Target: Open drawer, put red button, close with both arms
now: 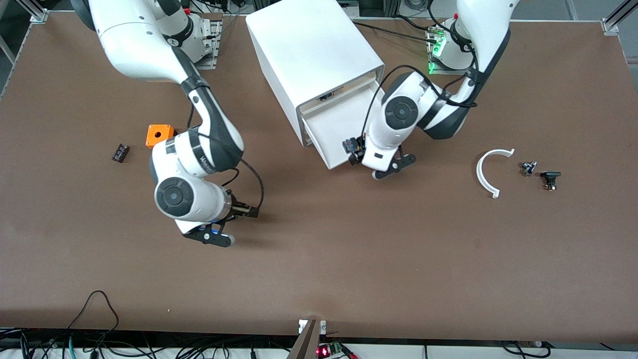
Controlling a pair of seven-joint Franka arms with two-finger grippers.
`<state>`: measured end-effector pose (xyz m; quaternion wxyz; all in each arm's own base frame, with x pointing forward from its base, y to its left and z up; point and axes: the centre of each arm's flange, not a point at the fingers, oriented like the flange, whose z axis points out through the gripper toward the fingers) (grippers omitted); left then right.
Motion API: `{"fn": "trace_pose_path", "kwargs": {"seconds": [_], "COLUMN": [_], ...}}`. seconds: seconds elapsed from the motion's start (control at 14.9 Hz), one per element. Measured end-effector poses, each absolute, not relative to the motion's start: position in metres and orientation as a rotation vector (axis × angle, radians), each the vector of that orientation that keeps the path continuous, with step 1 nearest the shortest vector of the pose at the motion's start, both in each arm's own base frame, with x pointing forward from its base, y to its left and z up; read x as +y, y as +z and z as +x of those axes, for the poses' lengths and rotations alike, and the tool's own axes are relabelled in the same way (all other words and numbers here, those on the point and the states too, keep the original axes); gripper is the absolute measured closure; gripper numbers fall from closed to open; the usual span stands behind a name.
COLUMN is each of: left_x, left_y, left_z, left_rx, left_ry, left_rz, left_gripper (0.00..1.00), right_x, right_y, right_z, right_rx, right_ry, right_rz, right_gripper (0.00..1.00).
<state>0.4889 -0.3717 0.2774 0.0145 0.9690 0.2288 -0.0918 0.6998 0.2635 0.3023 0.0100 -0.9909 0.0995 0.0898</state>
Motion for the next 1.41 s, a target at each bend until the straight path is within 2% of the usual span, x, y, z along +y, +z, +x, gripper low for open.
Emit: {"fn": "trace_pose_path", "kwargs": {"seconds": [0.33,0.8,1.14,1.41], "left_x": [-0.407,-0.426,-0.439,-0.442], "left_y": [0.285,0.286,0.286,0.285], "left_z": [0.448,0.422,0.403,0.399], "left_rx": [0.591,0.599,0.605,0.607], "left_ry": [-0.366,-0.467,-0.499,-0.503], "left_rz": [3.062,3.031,3.034,3.035], "left_gripper": [0.00,0.00,0.00,0.00], "right_x": [0.187,0.125,0.079,0.059], "right_y": [0.284,0.285,0.306,0.349], "right_z": [0.713,0.706,0.686,0.653], "right_rx": [0.236,0.222,0.210,0.226], "right_ry": [0.345,0.363,0.244,0.131], "right_rz": [-3.087,-3.116,-3.137,-3.123], "right_gripper": [0.00,0.00,0.00,0.00]}}
